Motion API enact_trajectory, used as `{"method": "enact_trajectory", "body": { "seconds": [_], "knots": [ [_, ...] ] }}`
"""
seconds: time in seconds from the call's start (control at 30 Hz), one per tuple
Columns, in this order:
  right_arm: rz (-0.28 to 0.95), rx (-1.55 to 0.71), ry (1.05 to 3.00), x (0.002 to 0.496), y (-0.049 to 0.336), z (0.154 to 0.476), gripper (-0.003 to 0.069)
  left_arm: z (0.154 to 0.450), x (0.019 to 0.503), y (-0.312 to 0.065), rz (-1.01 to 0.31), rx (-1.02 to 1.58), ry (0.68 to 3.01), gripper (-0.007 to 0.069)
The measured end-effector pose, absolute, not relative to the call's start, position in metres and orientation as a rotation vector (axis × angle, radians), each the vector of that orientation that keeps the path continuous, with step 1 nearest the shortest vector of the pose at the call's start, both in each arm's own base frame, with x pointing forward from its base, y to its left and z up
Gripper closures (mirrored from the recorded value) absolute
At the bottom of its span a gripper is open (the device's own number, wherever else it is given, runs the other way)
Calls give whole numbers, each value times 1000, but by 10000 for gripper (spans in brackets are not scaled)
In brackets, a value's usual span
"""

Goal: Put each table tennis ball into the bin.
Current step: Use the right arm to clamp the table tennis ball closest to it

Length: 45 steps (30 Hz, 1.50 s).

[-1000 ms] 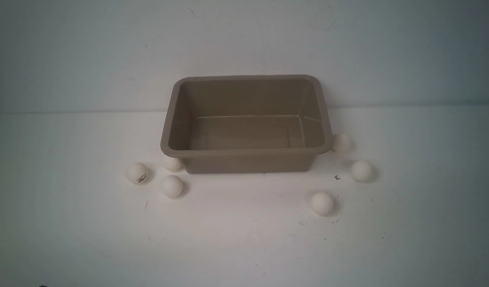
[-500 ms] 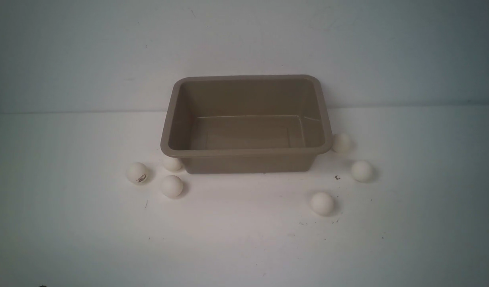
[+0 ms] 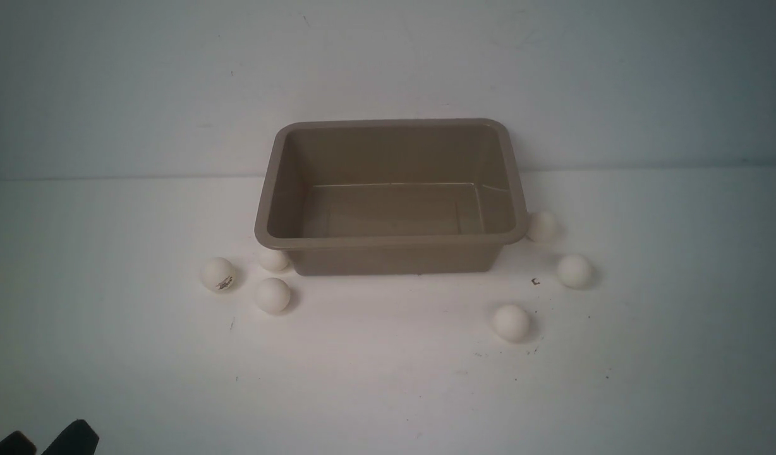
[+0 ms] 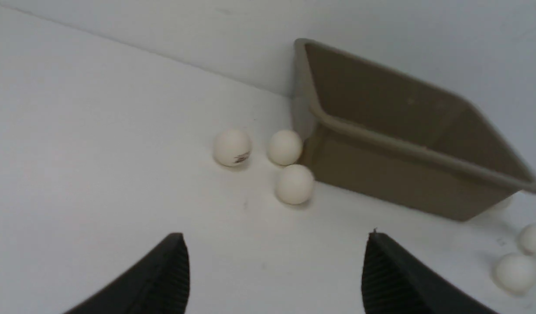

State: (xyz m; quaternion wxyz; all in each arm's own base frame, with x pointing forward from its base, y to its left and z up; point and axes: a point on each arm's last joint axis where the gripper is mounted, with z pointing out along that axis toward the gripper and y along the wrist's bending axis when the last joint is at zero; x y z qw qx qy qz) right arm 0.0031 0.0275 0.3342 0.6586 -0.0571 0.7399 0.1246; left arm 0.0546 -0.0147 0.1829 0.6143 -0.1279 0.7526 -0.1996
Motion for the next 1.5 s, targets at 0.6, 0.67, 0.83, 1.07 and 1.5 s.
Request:
{"method": "enact_trajectory", "body": {
  "seconds": [0.6, 0.67, 0.83, 1.07, 1.5],
  "knots": [
    [267, -152, 1686, 3, 28, 333, 270, 195, 55, -19, -887, -633, 1549, 146],
    [266, -153, 1686, 3, 28, 333, 270, 195, 55, -19, -890, -635, 1548, 146],
    [252, -169, 1684, 3, 28, 333, 270, 195, 55, -19, -890, -635, 1548, 146],
    [251, -181, 1702, 3, 28, 331, 270, 196, 55, -19, -811, -548, 1565, 146],
    [255, -251, 1819, 4, 31, 322, 270, 239, 43, -34, -588, -4, 1529, 146]
  ]
}}
